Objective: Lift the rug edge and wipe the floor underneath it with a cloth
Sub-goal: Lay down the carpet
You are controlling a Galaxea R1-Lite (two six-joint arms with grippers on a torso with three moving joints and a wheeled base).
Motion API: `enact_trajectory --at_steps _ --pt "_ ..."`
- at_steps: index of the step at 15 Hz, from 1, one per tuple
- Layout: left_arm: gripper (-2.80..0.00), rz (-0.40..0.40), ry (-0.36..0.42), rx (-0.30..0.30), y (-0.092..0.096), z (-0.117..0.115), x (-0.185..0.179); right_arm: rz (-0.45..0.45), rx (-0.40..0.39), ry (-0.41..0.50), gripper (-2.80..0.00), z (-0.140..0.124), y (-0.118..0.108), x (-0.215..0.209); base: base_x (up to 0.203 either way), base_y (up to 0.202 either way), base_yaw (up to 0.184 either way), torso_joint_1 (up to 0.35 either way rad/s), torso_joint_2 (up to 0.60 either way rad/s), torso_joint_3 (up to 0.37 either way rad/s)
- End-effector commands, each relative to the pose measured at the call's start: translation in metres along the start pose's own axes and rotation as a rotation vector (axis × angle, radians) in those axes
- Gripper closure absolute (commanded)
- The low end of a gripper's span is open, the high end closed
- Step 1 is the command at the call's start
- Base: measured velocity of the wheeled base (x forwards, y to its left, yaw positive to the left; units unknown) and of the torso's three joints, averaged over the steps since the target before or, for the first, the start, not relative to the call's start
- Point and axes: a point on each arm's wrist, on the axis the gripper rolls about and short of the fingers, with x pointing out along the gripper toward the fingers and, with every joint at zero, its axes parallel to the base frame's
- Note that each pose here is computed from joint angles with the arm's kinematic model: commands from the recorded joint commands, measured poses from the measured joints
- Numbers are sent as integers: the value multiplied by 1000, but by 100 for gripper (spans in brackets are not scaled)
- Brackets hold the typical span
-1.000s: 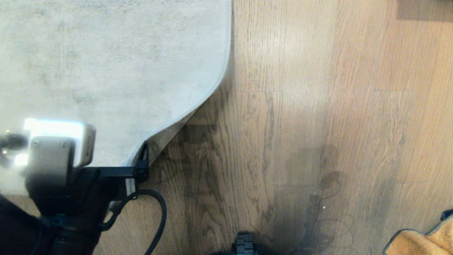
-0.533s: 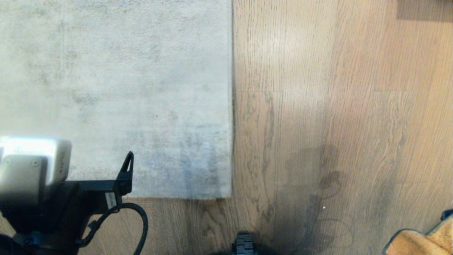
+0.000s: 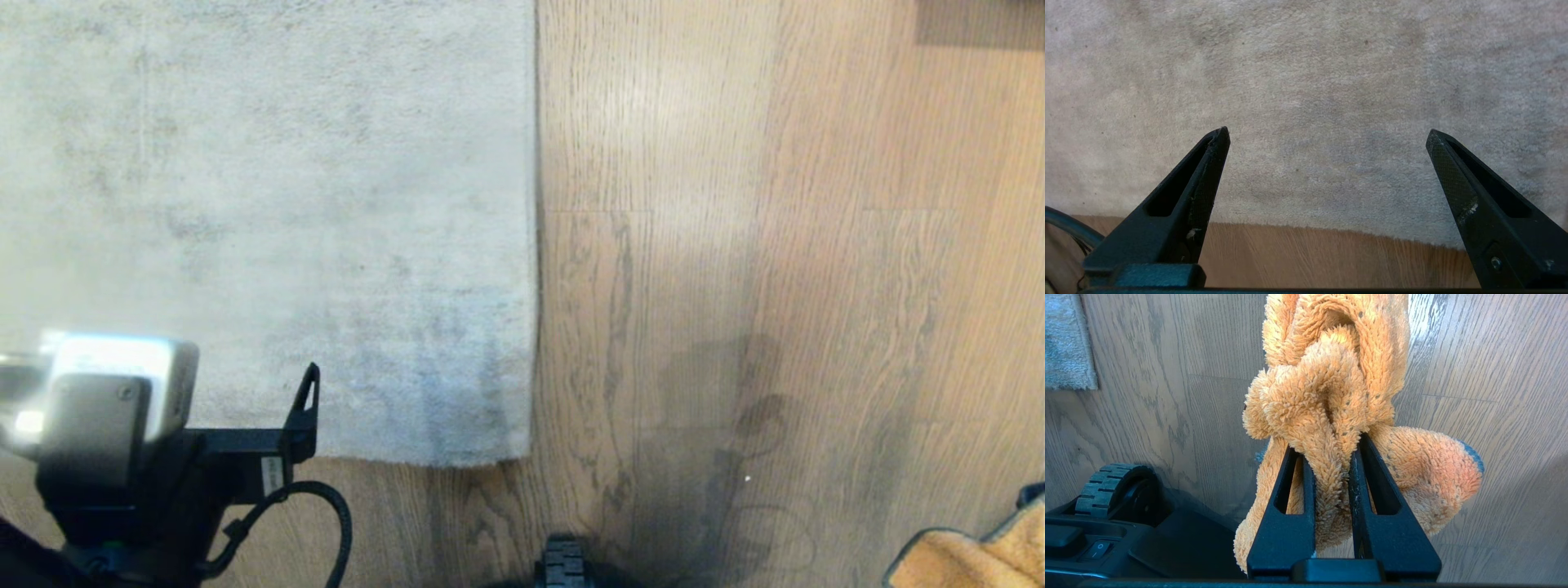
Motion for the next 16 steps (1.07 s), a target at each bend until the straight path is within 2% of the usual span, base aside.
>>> enact_trajectory --at_steps 1,7,8,14,16 --pt "-280 0 16 40 -8 -6 2 2 -1 1 0 0 0 0 0 0 0 0 0 0" --pt "-280 -19 36 90 -23 -14 5 1 -1 1 0 0 0 0 0 0 0 0 0 0" --pt "0 -22 40 99 -27 -16 6 1 -1 1 0 0 0 0 0 0 0 0 0 0" --pt "0 -46 58 163 -40 -25 7 1 -1 1 0 0 0 0 0 0 0 0 0 0" --pt "0 -84 56 175 -39 -29 7 1 -1 1 0 0 0 0 0 0 0 0 0 0"
